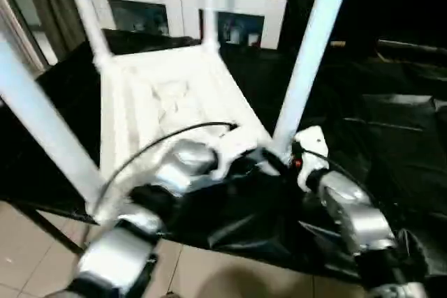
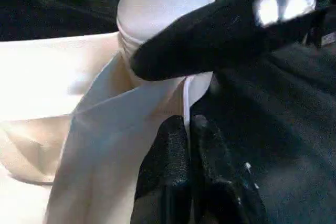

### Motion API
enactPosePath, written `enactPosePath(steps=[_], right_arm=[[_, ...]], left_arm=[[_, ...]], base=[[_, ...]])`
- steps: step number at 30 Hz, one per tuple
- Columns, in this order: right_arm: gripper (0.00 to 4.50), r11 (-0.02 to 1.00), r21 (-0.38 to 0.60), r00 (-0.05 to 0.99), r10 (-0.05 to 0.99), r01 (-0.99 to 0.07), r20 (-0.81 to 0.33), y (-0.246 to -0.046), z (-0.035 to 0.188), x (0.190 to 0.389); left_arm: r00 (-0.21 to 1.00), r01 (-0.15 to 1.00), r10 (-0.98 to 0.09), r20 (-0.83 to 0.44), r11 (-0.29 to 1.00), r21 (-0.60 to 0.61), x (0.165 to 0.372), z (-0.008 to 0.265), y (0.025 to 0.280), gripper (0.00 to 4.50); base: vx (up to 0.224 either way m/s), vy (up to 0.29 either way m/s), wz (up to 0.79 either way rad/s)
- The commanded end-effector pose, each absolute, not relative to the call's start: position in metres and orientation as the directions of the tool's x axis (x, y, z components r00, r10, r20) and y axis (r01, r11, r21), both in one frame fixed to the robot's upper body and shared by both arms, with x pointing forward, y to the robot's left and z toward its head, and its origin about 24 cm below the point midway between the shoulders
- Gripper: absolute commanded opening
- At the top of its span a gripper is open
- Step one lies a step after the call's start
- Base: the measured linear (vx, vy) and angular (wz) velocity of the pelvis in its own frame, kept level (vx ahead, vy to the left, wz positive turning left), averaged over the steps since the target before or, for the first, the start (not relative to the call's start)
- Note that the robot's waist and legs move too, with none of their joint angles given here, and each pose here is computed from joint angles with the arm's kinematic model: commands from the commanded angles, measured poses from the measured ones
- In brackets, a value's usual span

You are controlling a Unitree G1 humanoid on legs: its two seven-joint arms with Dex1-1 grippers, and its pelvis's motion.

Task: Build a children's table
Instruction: Rotate leg to tighten

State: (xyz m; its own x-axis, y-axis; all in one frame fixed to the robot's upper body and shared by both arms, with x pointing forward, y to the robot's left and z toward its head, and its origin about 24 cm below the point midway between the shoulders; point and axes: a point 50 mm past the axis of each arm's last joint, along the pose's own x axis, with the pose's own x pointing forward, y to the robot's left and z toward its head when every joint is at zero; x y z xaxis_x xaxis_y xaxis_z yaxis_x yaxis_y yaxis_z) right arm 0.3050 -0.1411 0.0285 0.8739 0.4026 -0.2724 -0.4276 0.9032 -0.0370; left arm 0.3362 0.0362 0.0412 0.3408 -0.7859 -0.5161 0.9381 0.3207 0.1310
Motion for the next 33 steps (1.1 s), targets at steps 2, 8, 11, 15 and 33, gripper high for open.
enactPosePath(steps=[2, 8, 11, 15, 33], right_arm=[[2.7, 0.882, -0.057, 0.848, 0.429, -0.467, -0.31, -0.121, 0.02, 0.301], [3.05, 0.84, -0.006, 0.811, 0.522, -0.542, -0.264, -0.121, 0.027, 0.3], [3.49, 0.786, -0.004, 0.762, 0.599, -0.619, -0.247, -0.132, 0.034, 0.298], [3.61, 0.675, -0.043, 0.659, 0.702, -0.736, -0.27, -0.145, 0.04, 0.291], [3.46, 0.369, 0.025, 0.34, 0.878, -0.929, -0.337, -0.169, 0.05, 0.264]], left_arm=[[0.338, 0.936, -0.784, -0.52, 0.338, 0.1, 0.327, 0.029, 0.019, 0.0], [0.295, 0.953, -0.806, -0.513, 0.285, 0.101, 0.326, 0.031, 0.017, 0.0], [0.208, 0.978, -0.844, -0.495, 0.194, 0.08, 0.323, 0.034, 0.026, 0.0], [0.064, 0.998, -0.88, -0.471, 0.057, 0.028, 0.315, 0.035, 0.04, 0.0], [-0.108, 0.992, -0.87, -0.482, -0.066, -0.103, 0.305, 0.039, 0.085, 0.0]], base=[[0.0, 0.0, 0.0], [0.0, 0.0, 0.0], [0.0, 0.0, 0.0], [0.0, 0.0, 0.0], [0.0, 0.0, 0.0]])
